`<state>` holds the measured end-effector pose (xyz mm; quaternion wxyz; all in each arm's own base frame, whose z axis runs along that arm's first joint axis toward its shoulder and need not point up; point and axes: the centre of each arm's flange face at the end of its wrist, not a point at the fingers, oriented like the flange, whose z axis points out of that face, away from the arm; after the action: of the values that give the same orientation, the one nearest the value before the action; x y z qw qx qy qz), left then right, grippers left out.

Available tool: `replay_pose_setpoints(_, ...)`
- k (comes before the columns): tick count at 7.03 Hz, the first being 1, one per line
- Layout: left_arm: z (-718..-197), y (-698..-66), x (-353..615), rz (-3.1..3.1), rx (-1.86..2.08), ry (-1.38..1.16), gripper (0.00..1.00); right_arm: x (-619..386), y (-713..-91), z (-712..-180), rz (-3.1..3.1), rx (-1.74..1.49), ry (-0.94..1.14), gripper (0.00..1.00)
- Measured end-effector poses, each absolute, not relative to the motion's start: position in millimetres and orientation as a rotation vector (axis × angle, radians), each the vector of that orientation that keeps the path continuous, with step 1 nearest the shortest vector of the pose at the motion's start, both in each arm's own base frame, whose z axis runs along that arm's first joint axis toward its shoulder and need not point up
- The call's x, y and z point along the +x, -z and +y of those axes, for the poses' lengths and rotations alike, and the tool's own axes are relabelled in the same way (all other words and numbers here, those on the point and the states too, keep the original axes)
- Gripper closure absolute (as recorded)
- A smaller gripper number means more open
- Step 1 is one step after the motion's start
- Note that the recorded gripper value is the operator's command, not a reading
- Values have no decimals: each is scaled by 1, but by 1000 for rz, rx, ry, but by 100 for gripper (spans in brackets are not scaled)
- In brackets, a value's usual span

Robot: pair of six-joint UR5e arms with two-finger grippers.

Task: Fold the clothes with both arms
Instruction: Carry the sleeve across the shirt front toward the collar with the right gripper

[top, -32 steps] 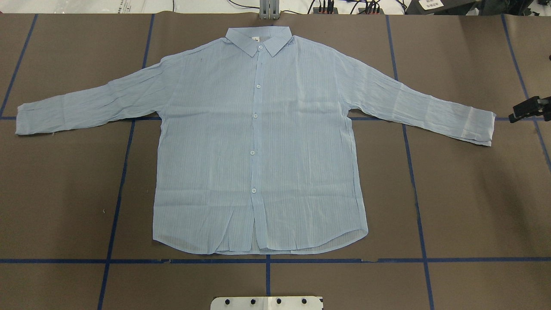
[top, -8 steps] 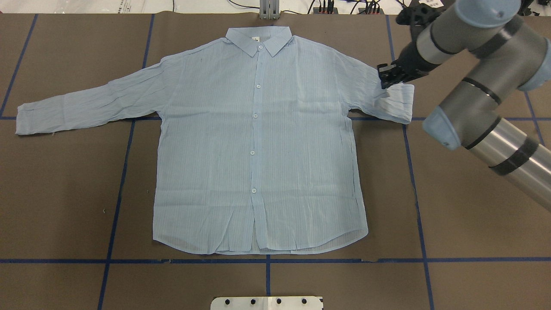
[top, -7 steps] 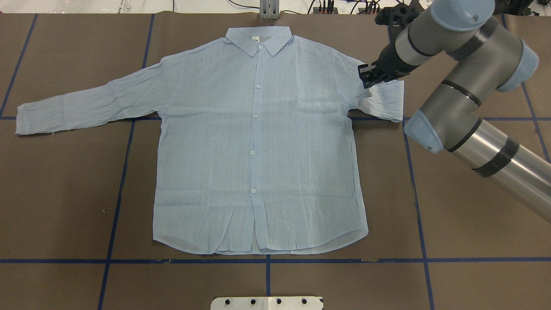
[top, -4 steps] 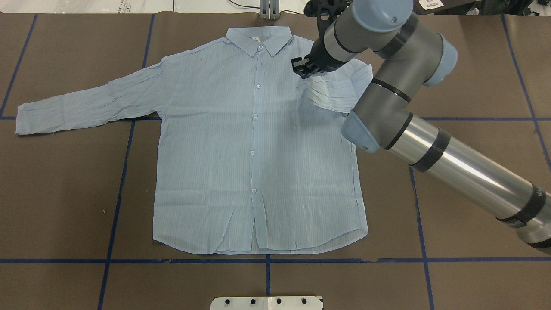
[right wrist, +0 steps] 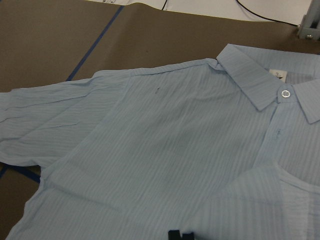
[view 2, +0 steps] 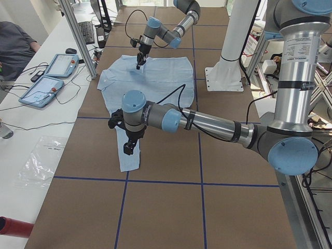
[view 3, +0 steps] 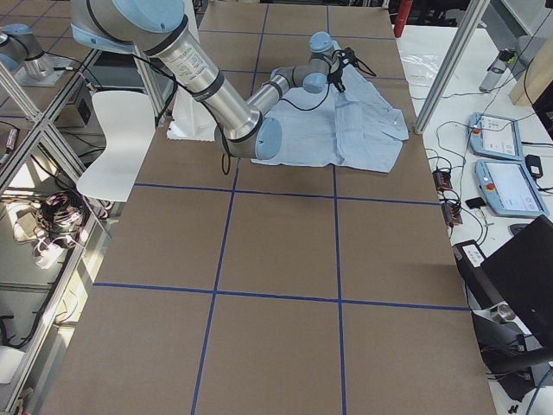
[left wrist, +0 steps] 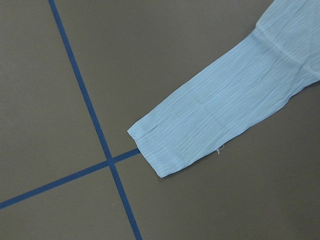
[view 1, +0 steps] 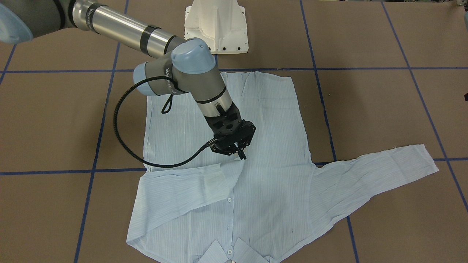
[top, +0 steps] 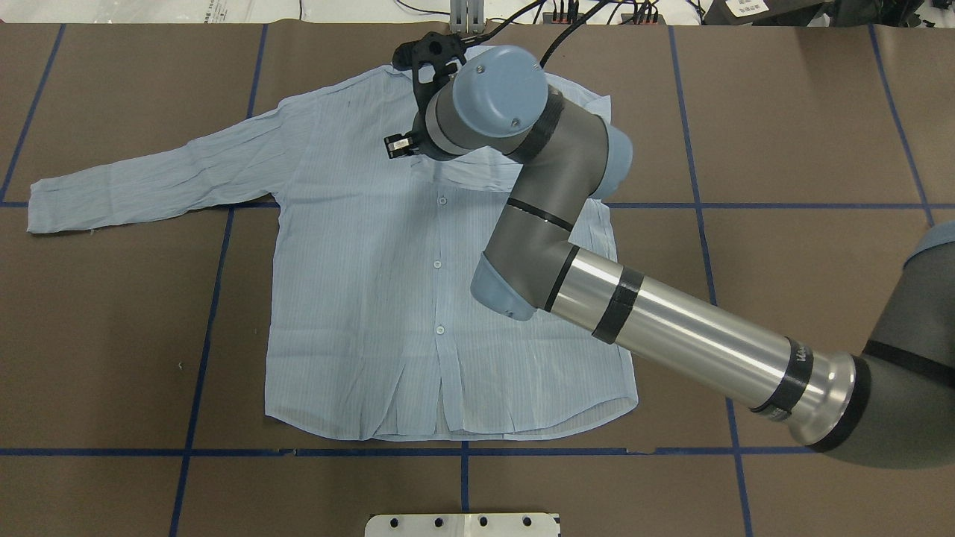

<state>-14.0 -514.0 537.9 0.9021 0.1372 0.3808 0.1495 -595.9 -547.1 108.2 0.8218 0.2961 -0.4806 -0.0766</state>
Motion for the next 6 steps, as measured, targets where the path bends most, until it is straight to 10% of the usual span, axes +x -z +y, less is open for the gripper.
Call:
replay_pose_setpoints(2, -514, -541, -14, 788, 278, -307, 0, -641, -95, -513, -998, 661, 173, 100)
replay_pose_setpoints(3, -513, -543, -14, 788, 274, -305, 0, -655, -96, -501, -985, 665, 178, 81)
replay_pose_setpoints(4, -512, -545, -14, 788, 271, -304, 0, -664, -95, -495, -979, 662, 177, 26)
replay_pose_setpoints(5, -512, -546, -14, 788, 269, -303, 0, -672, -90, -493, -980, 652, 167, 4)
replay_pose_setpoints(6, -512, -547, -14, 788, 267, -302, 0, -677, -82, -492, -982, 640, 152, 2)
